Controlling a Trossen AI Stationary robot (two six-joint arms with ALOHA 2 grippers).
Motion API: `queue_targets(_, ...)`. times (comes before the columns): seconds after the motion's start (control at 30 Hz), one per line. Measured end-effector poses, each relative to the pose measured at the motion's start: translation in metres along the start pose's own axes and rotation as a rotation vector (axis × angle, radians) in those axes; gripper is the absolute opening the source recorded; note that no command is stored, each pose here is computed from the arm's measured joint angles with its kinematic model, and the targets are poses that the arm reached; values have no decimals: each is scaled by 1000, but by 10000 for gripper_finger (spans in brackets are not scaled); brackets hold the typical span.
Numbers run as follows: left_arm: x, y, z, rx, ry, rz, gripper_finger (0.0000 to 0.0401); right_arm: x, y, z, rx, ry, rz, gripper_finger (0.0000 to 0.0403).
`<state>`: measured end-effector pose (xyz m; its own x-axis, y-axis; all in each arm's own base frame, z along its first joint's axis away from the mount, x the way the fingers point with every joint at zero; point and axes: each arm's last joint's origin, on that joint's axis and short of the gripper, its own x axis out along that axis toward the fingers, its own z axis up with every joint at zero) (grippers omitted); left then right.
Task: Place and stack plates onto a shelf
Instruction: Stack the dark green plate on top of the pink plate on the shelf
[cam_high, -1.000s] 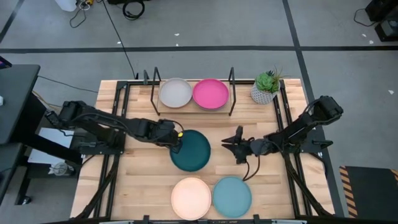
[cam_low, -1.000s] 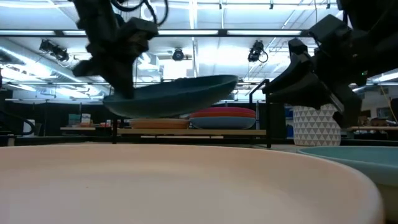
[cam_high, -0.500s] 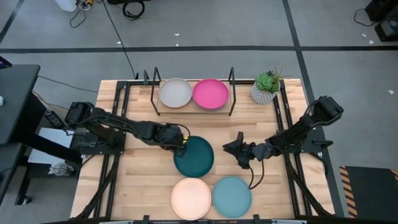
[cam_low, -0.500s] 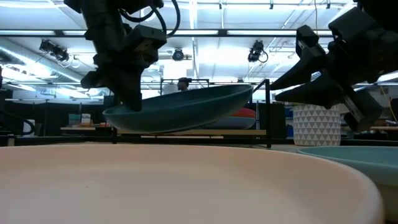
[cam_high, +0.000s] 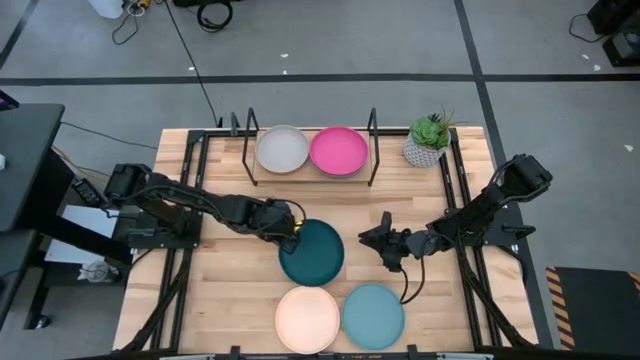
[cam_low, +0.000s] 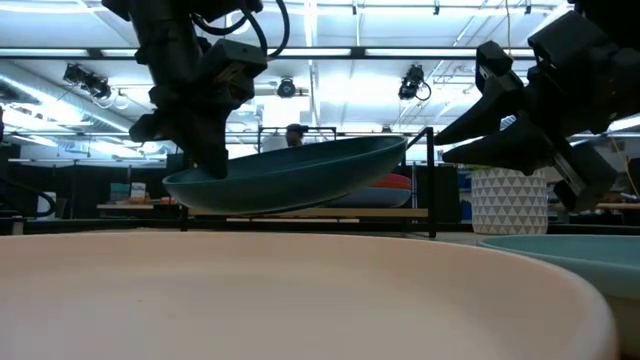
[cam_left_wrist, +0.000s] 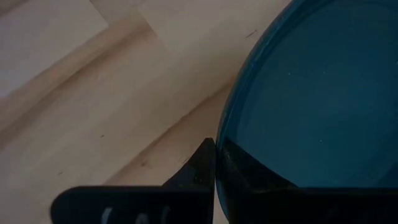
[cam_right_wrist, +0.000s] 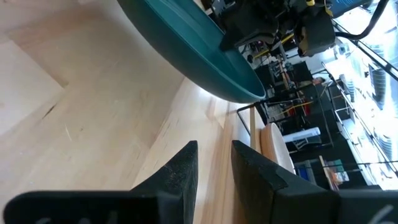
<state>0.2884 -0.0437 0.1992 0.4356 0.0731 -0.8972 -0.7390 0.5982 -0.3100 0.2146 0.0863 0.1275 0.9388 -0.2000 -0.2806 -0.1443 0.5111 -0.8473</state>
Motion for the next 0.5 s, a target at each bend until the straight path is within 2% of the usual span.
queue_targets(0.3,0,0,0,17,-5,0,16,0,0,0,15,0,0,103)
queue_targets(0.4,0,-3,1,82,-76,15,16,0,0,0,42,3,0,103)
queue_targets(0.5,4,-5,1,208,-166,64,16,0,0,0,49,3,1,103)
